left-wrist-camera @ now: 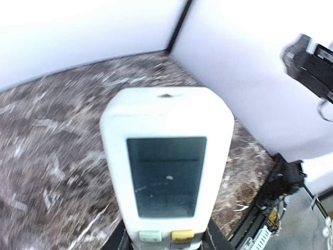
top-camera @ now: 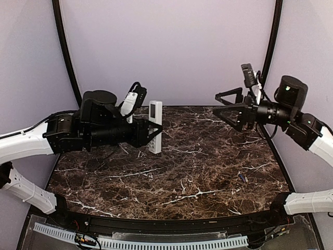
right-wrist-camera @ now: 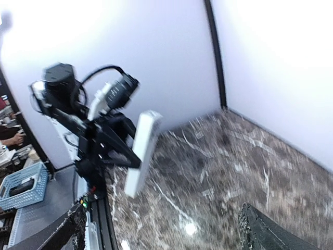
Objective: Load the batteries into the remote control
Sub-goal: Pass from the left arm to the right
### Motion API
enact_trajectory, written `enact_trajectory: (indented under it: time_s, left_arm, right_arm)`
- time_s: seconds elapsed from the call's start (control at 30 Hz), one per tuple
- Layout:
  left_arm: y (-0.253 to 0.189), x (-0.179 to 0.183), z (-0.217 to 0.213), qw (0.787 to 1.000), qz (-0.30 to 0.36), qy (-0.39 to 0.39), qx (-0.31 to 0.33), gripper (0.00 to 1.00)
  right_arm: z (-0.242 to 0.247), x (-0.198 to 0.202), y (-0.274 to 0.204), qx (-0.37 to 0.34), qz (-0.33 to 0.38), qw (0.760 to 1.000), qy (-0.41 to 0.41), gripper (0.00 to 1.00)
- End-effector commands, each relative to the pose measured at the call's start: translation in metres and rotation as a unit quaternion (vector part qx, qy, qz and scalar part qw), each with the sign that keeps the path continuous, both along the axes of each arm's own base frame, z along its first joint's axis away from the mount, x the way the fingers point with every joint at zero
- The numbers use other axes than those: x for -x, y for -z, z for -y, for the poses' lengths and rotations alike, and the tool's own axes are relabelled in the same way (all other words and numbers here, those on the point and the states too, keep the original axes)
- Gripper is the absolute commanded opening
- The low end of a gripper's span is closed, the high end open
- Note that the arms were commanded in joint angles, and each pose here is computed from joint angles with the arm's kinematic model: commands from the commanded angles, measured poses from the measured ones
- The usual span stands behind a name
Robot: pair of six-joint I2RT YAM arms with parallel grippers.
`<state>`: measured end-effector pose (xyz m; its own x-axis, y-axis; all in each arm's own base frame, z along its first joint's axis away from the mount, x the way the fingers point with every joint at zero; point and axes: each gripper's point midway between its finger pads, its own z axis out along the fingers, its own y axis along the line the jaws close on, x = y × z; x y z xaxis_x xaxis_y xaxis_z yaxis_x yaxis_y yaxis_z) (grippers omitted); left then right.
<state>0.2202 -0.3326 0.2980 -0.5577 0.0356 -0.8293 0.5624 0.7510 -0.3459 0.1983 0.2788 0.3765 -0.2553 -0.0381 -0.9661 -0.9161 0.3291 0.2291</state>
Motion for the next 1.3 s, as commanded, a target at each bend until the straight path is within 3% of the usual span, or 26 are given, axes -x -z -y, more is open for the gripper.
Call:
enact_trajectory:
  time_s: [0.0, 0.17, 0.33, 0.6, 0.77, 1.17, 1.23, 1.27]
  left_arm:
    - [-0.097, 0.049, 0.074, 0.950, 0.239, 0.197, 0.044, 0.00]
    - [-0.138, 0.100, 0.111, 0.887, 0.314, 0.326, 0.095, 0.00]
    - [-0.150, 0.111, 0.114, 0.860, 0.354, 0.347, 0.122, 0.00]
    - [-0.141, 0.114, 0.117, 0.856, 0.353, 0.357, 0.124, 0.00]
    - [-0.133, 0.112, 0.117, 0.862, 0.342, 0.357, 0.114, 0.00]
    - [-0.129, 0.110, 0.116, 0.868, 0.331, 0.352, 0.111, 0.00]
    - [-0.128, 0.109, 0.115, 0.871, 0.327, 0.349, 0.110, 0.21]
    - [-0.129, 0.107, 0.114, 0.874, 0.325, 0.343, 0.111, 0.45]
  right_arm:
    - [0.005, 0.068, -0.091, -0.125, 0.165, 0.968, -0.143, 0.99]
    - [-0.003, 0.080, -0.110, -0.135, 0.160, 0.957, -0.199, 0.94]
    - [-0.021, 0.096, -0.100, -0.120, 0.163, 0.947, -0.250, 0.85]
    - [-0.051, 0.104, -0.083, -0.096, 0.139, 0.940, -0.296, 0.66]
    - [-0.058, 0.106, -0.087, -0.099, 0.143, 0.938, -0.301, 0.59]
    - [-0.064, 0.105, -0.084, -0.082, 0.144, 0.942, -0.291, 0.03]
    - [-0.062, 0.099, -0.081, -0.070, 0.148, 0.950, -0.268, 0.02]
    - [-0.061, 0.095, -0.080, -0.065, 0.150, 0.955, -0.250, 0.00]
